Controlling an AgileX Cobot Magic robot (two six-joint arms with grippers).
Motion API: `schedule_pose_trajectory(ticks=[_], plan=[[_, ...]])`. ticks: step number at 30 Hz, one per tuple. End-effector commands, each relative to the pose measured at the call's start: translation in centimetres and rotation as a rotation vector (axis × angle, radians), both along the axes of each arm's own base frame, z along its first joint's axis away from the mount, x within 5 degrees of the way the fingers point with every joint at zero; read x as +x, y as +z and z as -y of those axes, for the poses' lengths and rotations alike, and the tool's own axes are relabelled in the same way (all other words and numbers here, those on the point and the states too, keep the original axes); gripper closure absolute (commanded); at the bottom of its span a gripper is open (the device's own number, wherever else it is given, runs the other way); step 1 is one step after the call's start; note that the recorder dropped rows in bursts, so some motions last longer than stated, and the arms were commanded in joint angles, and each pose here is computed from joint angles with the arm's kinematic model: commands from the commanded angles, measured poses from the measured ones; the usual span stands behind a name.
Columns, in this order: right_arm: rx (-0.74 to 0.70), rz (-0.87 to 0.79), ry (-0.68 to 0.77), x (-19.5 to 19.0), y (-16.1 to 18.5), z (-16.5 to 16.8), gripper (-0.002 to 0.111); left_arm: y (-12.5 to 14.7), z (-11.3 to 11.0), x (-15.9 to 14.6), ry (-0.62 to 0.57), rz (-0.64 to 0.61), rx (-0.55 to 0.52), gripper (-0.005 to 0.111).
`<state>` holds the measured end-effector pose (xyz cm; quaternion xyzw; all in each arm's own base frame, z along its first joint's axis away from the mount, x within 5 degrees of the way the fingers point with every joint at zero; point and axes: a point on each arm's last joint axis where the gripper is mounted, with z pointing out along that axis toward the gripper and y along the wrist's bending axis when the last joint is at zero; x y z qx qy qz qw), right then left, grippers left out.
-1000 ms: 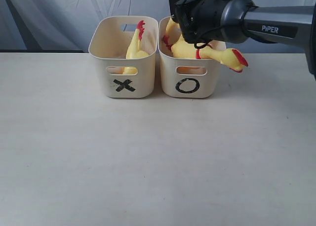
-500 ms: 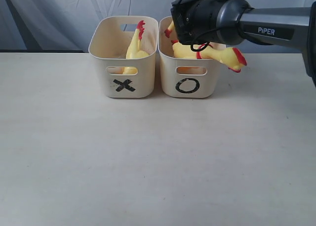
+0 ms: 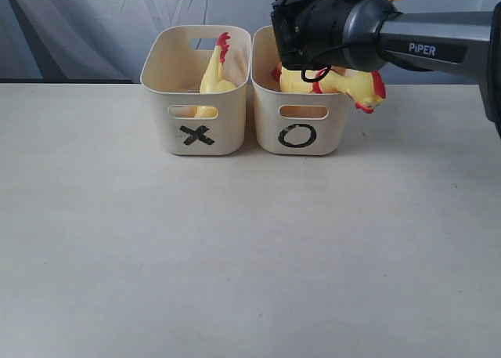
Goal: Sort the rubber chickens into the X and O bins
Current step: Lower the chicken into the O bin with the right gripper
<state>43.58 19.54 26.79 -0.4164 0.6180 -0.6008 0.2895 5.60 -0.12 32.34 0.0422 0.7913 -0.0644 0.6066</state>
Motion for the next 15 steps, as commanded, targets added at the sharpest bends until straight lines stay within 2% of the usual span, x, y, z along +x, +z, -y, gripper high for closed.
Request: schedule_pose_trajectory(ticks=[1, 9, 15], plan=[[0.013, 0.028, -0.017, -0.2, 1.0, 0.2, 0.038, 0.0, -0.1, -0.1, 0.002, 0.014, 0.012, 0.107], [-0.002, 0.045, -0.080, -1.1, 1.2, -0.1, 0.038, 0.0, -0.1, -0.1, 0.001, 0.018, 0.012, 0.107], [0.050, 0.017, -0.044, -2.3, 1.2, -1.9, 0.038, 0.0, -0.1, -0.1, 0.001, 0.018, 0.012, 0.107]])
